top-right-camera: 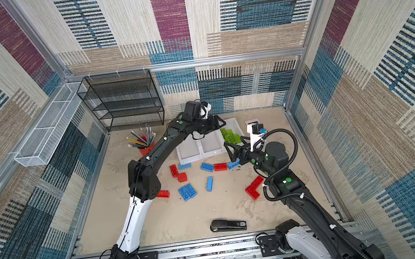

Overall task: Sort the legos into containers by color
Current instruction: 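Open the left gripper over the compartment nearest the calculator, then withdraw, then lower the right gripper onto the blue brick beside a red brick and grasp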

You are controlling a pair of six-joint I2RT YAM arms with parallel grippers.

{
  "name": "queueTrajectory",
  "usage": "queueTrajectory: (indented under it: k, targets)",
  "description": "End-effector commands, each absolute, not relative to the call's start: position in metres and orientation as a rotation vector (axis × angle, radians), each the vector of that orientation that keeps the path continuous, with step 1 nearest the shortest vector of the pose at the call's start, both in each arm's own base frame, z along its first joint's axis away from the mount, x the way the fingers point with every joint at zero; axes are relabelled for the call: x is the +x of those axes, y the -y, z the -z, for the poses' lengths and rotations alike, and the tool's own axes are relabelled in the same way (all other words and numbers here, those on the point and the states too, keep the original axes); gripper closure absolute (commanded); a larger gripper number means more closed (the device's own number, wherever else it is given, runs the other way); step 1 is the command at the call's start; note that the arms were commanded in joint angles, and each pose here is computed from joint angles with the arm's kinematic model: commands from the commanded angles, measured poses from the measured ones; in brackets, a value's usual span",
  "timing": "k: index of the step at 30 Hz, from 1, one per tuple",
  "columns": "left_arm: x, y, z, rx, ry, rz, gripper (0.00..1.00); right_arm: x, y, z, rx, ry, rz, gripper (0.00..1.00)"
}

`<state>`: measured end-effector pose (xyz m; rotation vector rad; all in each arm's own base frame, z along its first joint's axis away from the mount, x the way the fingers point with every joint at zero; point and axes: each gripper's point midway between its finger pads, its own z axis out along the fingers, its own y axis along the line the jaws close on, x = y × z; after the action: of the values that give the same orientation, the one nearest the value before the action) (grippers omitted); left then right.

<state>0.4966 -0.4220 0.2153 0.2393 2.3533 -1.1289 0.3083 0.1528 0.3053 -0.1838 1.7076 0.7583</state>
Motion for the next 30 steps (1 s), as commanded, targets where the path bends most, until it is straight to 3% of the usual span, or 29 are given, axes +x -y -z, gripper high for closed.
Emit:
queueTrajectory:
  k: [1,16,30]
  targets:
    - [0.474,0.394,-0.237,0.324,-2.346,1.016,0.29,0.308,-0.144,-0.283,-0.122,-1.806,-0.719,0.04]
    - [0.363,0.26,-0.218,0.337,-2.542,0.611,0.29,0.329,-0.147,-0.17,-0.08,-2.176,-0.641,0.0]
    - [0.283,0.18,-0.184,0.385,-2.601,0.412,0.29,0.36,-0.135,-0.097,-0.095,-2.385,-0.408,0.0]
